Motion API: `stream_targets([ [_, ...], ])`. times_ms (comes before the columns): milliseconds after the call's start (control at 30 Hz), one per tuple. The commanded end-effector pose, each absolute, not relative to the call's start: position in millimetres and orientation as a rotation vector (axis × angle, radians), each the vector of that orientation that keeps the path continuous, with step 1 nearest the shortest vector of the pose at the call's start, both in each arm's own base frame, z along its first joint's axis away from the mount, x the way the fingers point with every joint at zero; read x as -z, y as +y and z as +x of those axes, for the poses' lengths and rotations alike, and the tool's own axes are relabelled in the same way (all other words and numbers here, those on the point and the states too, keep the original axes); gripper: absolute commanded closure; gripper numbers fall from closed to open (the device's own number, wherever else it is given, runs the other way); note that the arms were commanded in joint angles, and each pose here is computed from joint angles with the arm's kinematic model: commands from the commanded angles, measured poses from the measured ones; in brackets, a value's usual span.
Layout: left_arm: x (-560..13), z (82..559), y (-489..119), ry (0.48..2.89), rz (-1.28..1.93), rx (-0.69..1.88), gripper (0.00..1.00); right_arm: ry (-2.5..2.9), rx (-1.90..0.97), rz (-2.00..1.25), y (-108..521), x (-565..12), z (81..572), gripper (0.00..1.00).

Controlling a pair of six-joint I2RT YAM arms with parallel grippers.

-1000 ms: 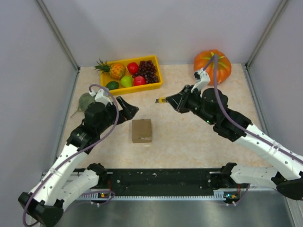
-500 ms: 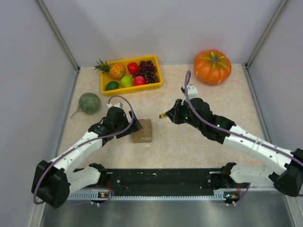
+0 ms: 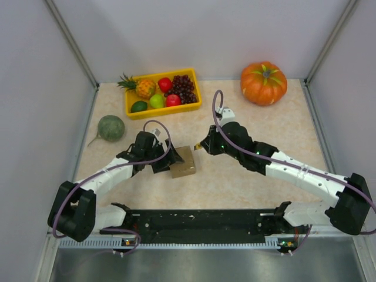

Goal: Unpack the express box

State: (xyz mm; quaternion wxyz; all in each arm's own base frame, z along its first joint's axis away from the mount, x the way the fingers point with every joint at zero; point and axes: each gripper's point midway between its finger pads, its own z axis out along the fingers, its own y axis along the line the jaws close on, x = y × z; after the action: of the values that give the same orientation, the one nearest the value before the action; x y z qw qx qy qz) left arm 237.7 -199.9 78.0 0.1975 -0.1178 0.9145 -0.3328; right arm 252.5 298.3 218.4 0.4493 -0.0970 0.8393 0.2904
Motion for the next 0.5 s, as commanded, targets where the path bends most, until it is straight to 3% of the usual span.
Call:
stream_targets([
  [0, -96, 255, -200, 2.470, -0.305, 0.974, 0.10, 2.034, -0.704, -0.296, 311, -218, 255, 1.00],
  [267, -95, 276, -195, 2.485, -0.310, 0.873, 0.03, 2.027, -0.640, -0.320, 322, -203, 259, 1.00],
  [467, -83, 281, -201, 2.607, -0.334, 0.870, 0.09, 2.027, -0.612, -0.322, 327, -195, 264, 1.00],
])
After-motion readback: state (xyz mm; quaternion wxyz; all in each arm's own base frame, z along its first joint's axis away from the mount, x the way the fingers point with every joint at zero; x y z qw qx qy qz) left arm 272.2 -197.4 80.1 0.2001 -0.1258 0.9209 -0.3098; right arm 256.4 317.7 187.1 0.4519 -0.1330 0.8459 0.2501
